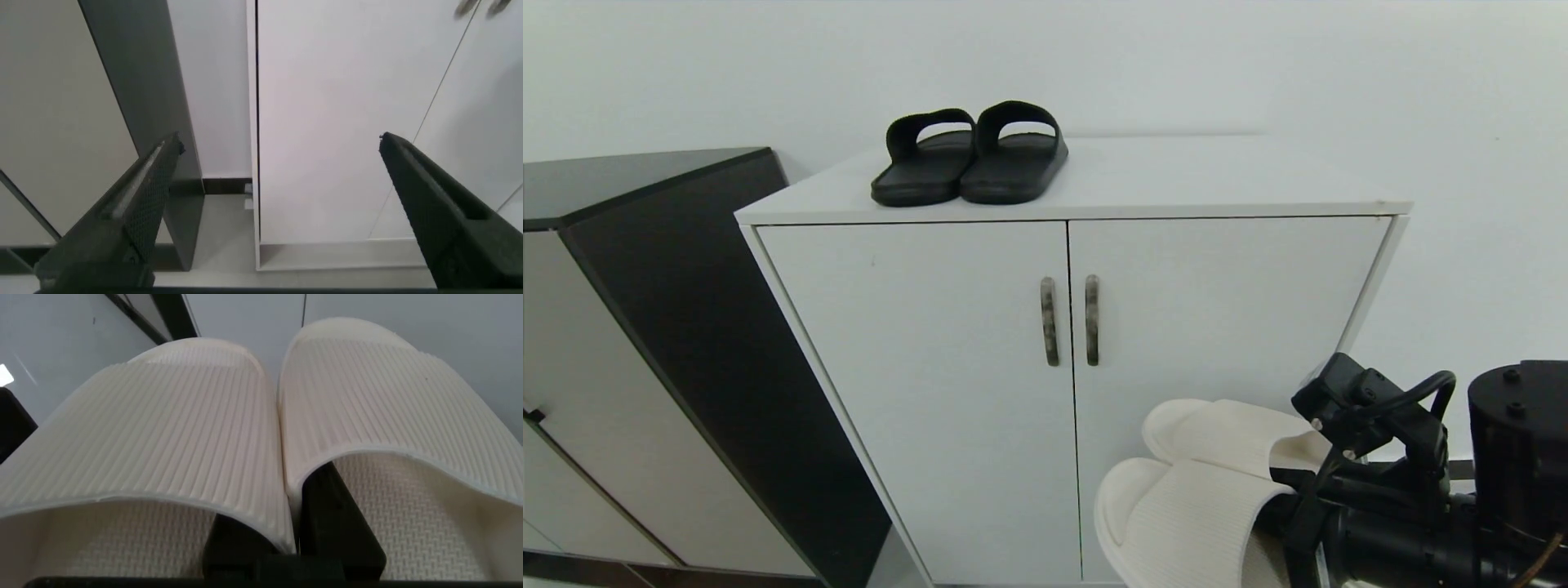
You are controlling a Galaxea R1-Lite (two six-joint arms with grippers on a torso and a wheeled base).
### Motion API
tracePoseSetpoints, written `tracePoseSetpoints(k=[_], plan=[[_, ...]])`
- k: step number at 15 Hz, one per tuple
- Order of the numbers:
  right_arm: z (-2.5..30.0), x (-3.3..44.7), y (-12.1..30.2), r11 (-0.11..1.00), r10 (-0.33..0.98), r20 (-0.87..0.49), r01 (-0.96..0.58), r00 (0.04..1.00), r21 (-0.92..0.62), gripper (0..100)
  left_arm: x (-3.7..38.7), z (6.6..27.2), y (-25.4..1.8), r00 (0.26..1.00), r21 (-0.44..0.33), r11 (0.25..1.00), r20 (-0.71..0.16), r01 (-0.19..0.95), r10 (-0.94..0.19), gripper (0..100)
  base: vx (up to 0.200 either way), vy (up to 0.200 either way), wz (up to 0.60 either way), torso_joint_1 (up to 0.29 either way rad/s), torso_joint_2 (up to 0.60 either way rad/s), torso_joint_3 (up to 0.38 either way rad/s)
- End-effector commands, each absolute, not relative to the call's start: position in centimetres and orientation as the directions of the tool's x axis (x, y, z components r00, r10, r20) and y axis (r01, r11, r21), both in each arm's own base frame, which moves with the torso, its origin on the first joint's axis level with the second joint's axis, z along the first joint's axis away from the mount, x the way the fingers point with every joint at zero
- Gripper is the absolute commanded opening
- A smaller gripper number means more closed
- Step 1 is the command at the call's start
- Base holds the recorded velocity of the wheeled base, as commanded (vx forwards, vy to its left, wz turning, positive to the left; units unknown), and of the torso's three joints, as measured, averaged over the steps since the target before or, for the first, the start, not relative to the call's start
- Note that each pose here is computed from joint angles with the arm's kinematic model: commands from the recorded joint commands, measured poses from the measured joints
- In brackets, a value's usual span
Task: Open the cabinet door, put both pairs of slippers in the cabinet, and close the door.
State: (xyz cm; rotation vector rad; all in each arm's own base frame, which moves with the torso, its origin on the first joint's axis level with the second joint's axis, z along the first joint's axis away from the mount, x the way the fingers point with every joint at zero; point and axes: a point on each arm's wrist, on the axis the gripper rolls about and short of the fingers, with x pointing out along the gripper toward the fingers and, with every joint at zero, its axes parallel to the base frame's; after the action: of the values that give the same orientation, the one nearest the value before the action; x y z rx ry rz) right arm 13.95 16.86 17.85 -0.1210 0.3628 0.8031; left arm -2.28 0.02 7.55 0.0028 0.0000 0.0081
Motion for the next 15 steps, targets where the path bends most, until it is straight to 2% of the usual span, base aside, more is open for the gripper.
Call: tracePoseSetpoints(k=[1, 5, 7, 8, 10, 12, 15], plan=[[17.7, 14.0, 16.9, 0.691, 0.68, -0.366, -0.722, 0.635, 0.031, 0, -2.3, 7.5, 0.0, 1.0, 0.005, 1.0, -0.002, -0.009, 0.009, 100, 0.0, 0.0, 0.0, -0.076, 0.46, 0.364], [17.7, 14.0, 16.9, 0.692, 0.678, -0.369, -0.721, 0.636, 0.029, 0, -2.3, 7.6, 0.0, 1.0, 0.005, 1.0, -0.005, -0.005, 0.005, 100, 0.0, 0.0, 0.0, -0.041, 0.44, 0.394], [17.8, 14.0, 16.9, 0.693, 0.678, -0.365, -0.72, 0.638, 0.029, 0, -1.6, 7.9, 0.0, 0.996, 0.024, 0.999, -0.086, 0.042, -0.04, 100, 0.0, 0.0, 0.0, -0.005, 0.21, 0.2], [17.8, 13.9, 16.8, 0.692, 0.679, -0.365, -0.721, 0.637, 0.029, 0, -1.2, 9.2, 0.0, 0.992, 0.014, 0.996, -0.09, 0.087, -0.086, 100, 0.0, 0.0, 0.0, 0.002, 0.09, 0.085], [17.7, 14.0, 16.9, 0.692, 0.678, -0.368, -0.721, 0.636, 0.029, 0, -0.3, 13.8, -0.2, 0.976, -0.051, 0.978, -0.069, 0.202, -0.205, 100, 0.0, 0.0, 0.0, 0.001, 0.03, 0.021], [17.6, 13.9, 16.9, 0.692, 0.677, -0.371, -0.721, 0.636, 0.029, 0, 2.2, 17.6, -0.8, 0.923, -0.058, 0.932, -0.125, 0.359, -0.363, 100, 0.0, 0.0, 0.0, 0.0, 0.0, 0.0], [17.5, 13.9, 16.9, 0.689, 0.679, -0.373, -0.725, 0.632, 0.028, 0, 6.7, 21.0, -2.0, 0.819, -0.073, 0.829, -0.126, 0.555, -0.559, 100, 0.0, 0.0, 0.0, 0.0, 0.0, 0.0]])
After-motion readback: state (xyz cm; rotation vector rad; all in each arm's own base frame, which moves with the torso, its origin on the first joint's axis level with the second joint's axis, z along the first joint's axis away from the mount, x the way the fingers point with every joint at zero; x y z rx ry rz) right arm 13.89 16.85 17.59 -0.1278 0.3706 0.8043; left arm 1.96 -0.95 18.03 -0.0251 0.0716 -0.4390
